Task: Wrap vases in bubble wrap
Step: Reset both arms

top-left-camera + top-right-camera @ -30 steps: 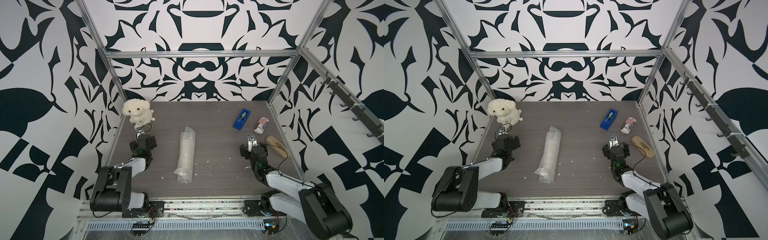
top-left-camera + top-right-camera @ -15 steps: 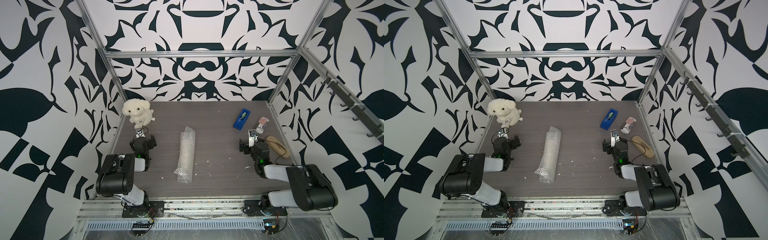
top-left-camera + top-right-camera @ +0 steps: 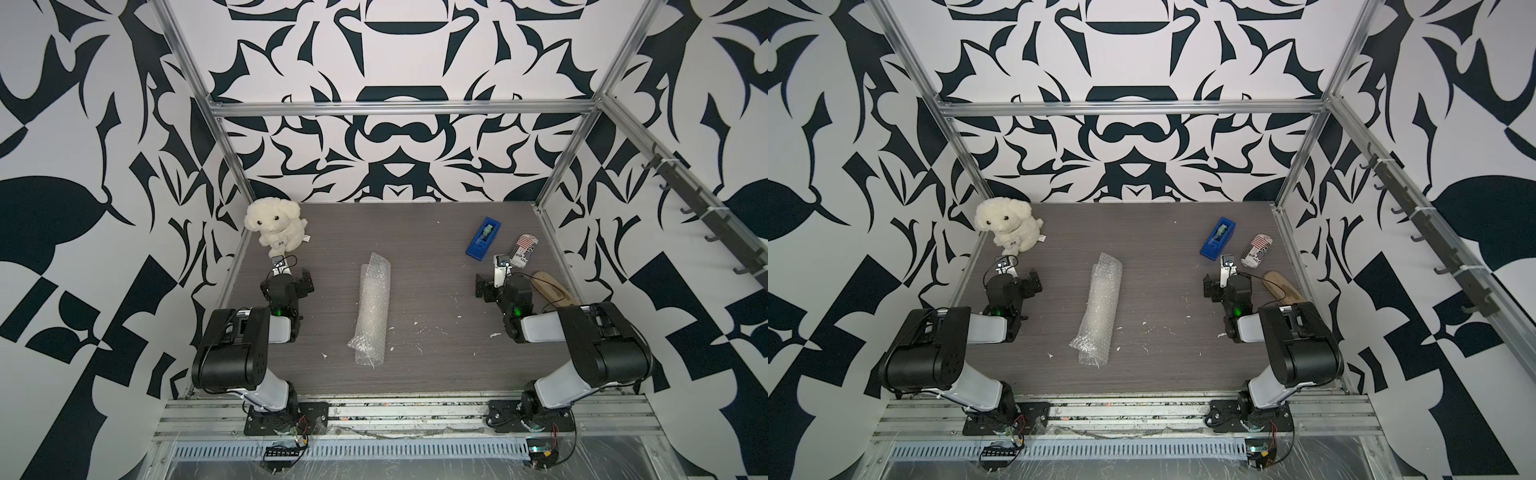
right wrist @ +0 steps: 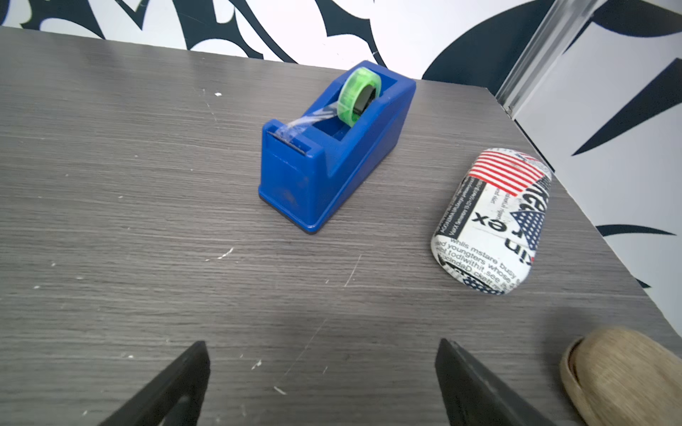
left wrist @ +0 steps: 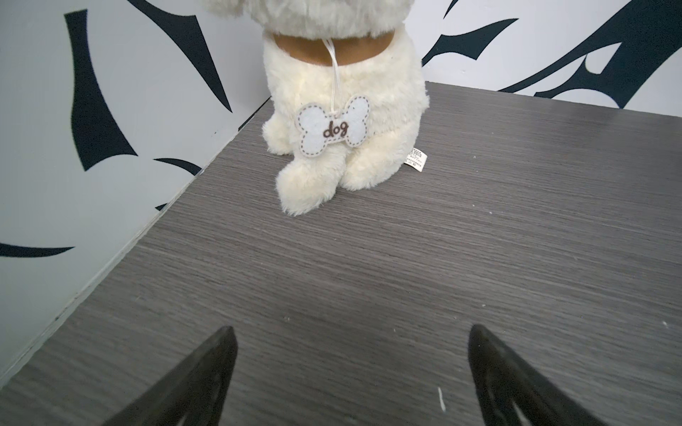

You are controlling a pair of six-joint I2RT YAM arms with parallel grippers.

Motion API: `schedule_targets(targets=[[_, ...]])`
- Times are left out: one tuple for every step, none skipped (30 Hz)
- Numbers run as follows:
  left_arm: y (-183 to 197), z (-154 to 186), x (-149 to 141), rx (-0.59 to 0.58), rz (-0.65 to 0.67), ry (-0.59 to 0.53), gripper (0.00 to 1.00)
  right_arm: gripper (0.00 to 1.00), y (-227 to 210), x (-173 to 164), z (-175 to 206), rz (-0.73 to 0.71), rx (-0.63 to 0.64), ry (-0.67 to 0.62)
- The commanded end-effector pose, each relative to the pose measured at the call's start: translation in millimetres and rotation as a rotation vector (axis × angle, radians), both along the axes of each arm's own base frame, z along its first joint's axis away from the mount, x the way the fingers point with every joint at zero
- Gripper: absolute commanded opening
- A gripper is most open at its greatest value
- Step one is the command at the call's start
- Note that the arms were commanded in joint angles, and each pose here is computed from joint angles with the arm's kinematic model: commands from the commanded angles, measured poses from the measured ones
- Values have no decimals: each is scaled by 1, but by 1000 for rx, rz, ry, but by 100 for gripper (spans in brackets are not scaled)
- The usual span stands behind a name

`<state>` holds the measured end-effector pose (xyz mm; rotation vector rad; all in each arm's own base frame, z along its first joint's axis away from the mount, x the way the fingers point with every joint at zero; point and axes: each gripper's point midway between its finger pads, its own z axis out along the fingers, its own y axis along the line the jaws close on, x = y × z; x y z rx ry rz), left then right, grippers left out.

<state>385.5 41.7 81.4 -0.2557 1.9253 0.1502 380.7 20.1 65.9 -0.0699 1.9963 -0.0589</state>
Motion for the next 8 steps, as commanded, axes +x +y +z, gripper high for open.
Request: schedule_targets(targets=[[1, 10, 5, -4, 0, -34, 100, 99, -6, 6, 12, -38, 9, -35], [1, 10, 4, -5, 0, -33, 100, 99, -6, 6, 12, -38, 11, -35], [0, 10, 4, -5, -1, -34, 99, 99, -6, 7, 12, -38, 17, -38], [1, 10, 5, -4, 0, -34, 100, 99, -6, 7, 12, -37, 18, -38], [1, 10, 5, -4, 0, -34, 99, 99, -5, 7, 12, -37, 17, -35], [0, 10, 4, -4, -1, -34, 100, 99, -7, 6, 13, -41, 13, -39], [1, 10, 4, -4, 0, -33, 100, 99, -7, 5, 13, -41, 8, -43], [1, 10, 4, -5, 0, -33, 100, 99, -7, 5, 13, -41, 9, -40]])
